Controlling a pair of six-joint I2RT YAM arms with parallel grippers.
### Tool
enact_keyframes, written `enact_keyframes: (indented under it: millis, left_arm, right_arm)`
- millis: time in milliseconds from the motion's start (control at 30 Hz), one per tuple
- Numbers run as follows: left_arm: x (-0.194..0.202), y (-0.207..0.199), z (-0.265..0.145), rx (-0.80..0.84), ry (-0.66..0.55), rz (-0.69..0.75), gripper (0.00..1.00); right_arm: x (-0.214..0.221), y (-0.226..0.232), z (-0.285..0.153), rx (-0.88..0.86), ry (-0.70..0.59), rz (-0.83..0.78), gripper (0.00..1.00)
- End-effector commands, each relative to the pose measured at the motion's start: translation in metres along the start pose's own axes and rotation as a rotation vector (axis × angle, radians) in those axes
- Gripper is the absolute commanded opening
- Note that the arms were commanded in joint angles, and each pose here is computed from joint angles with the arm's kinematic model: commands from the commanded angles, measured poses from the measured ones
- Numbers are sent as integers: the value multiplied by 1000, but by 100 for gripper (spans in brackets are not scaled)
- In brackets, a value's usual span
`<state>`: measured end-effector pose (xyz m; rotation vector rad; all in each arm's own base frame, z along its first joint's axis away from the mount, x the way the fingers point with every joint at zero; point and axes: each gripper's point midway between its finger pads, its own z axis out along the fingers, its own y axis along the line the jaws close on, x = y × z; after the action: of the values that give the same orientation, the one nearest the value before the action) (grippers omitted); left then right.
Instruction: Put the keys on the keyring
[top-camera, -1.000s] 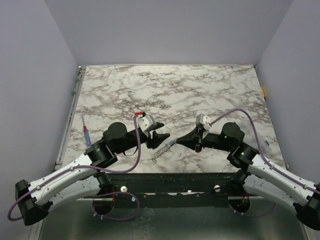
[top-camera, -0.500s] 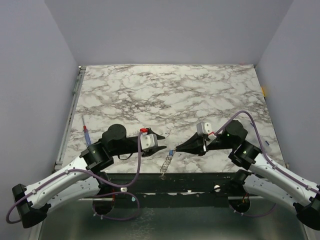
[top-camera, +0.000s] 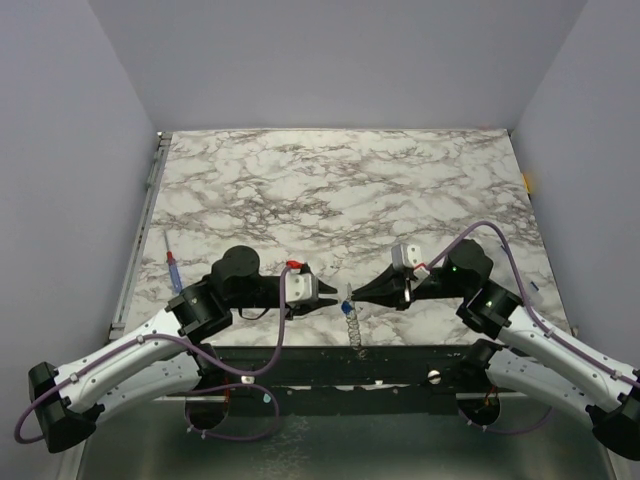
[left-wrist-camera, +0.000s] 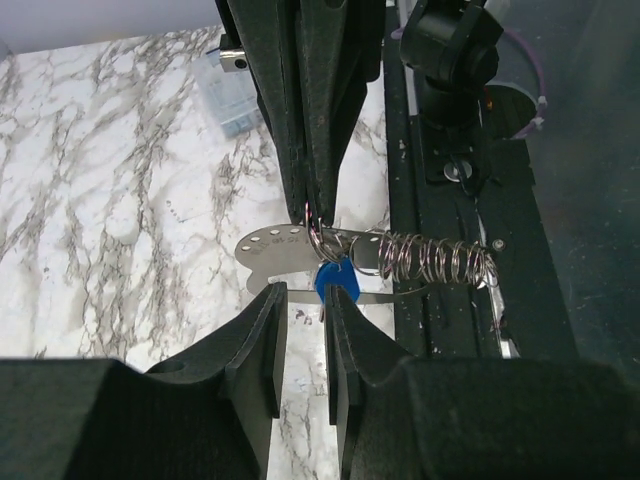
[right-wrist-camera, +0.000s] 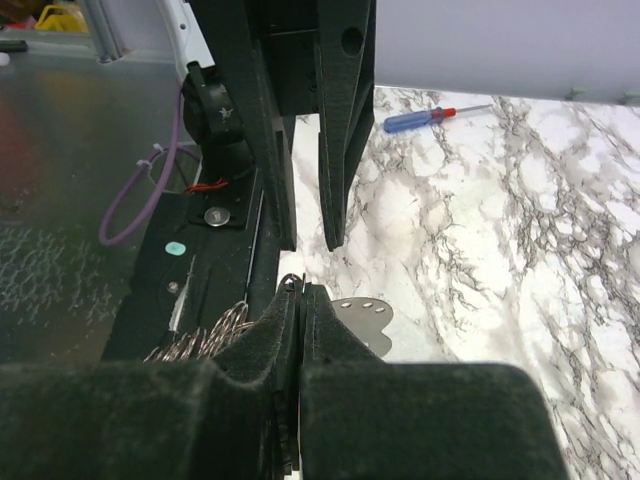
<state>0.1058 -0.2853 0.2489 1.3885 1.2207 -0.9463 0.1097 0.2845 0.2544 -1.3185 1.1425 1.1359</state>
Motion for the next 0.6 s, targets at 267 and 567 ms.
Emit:
enact_keyframes:
  millis: [267,567]
  left_arm:
    - [-9,1,11,-22,-86,-172,25]
    - [-18,28,10,-178,-180,-165,20]
  right_arm:
    - [-23,-8,-4,61,-66,-44,1]
    - [-27,0,-2,16,-86,-31,1]
